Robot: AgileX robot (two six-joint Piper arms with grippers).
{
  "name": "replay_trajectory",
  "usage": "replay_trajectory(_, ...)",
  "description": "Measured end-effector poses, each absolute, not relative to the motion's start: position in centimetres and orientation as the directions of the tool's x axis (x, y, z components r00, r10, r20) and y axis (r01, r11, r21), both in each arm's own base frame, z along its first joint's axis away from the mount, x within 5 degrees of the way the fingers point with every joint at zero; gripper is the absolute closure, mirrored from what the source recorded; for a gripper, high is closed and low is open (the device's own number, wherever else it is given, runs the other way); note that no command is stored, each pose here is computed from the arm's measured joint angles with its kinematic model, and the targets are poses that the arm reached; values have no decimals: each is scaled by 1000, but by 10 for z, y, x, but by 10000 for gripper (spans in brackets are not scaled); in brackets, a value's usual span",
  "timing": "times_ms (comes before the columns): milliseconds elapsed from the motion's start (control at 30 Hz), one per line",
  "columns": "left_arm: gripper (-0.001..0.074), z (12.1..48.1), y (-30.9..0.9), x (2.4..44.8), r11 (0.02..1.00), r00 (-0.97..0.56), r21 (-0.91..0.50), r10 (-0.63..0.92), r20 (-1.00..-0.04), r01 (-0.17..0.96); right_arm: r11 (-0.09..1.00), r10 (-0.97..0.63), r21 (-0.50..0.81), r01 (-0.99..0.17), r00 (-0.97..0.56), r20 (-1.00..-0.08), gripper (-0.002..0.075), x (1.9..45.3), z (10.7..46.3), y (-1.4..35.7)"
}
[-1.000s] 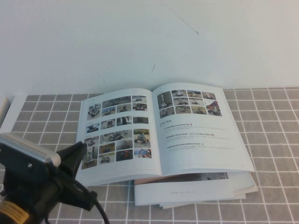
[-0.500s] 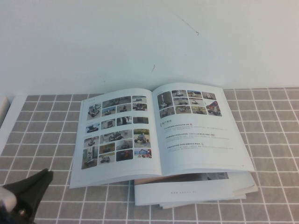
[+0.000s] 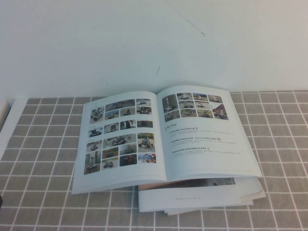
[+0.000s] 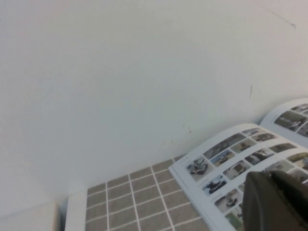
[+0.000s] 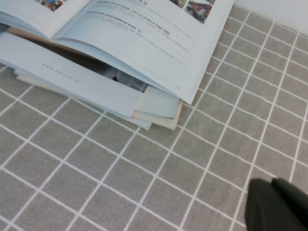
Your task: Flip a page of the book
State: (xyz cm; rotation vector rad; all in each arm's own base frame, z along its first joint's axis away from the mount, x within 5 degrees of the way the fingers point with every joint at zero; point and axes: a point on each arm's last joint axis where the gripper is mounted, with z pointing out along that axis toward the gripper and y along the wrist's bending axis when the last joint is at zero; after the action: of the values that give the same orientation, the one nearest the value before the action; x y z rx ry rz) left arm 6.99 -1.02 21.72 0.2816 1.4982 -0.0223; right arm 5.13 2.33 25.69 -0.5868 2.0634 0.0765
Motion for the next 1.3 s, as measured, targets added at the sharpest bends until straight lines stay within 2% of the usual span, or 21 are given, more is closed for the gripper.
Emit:
replay_trajectory(233,738,208,1,72,995,48,66,63,-997,72,883,-376,-176,-436,-429,-821,727,51,257,23)
replay_trajectory(367,738,210,3,72,998,63,27,24,-998,49,883,-376,-176,-436,-430,-821,727,51,256,23)
replay_trajectory(533,738,218,0,70,994,155,75,62,-986,74,883,-376,-176,-436,-430,-821,727,51,256,23)
replay_trajectory(700,738,224,-2,68,993,221,109,95,-971,53,883,-375,-174,-436,-431,-821,727,51,256,23)
replay_trajectory(967,738,203,-2,58,999,30,37,36,-999,34,883,-373,-172,-437,-431,-822,727,51,256,24)
replay_trajectory(1133,738,179,-1,54,1000,-226,-13,-15,-974,-9,883,-373,-172,-437,-430,-822,727,51,256,24)
replay_trajectory(1300,738,176,1,53,1000,-255,-19,-25,-967,-25,883,-373,-172,-437,-430,-822,727,51,256,24)
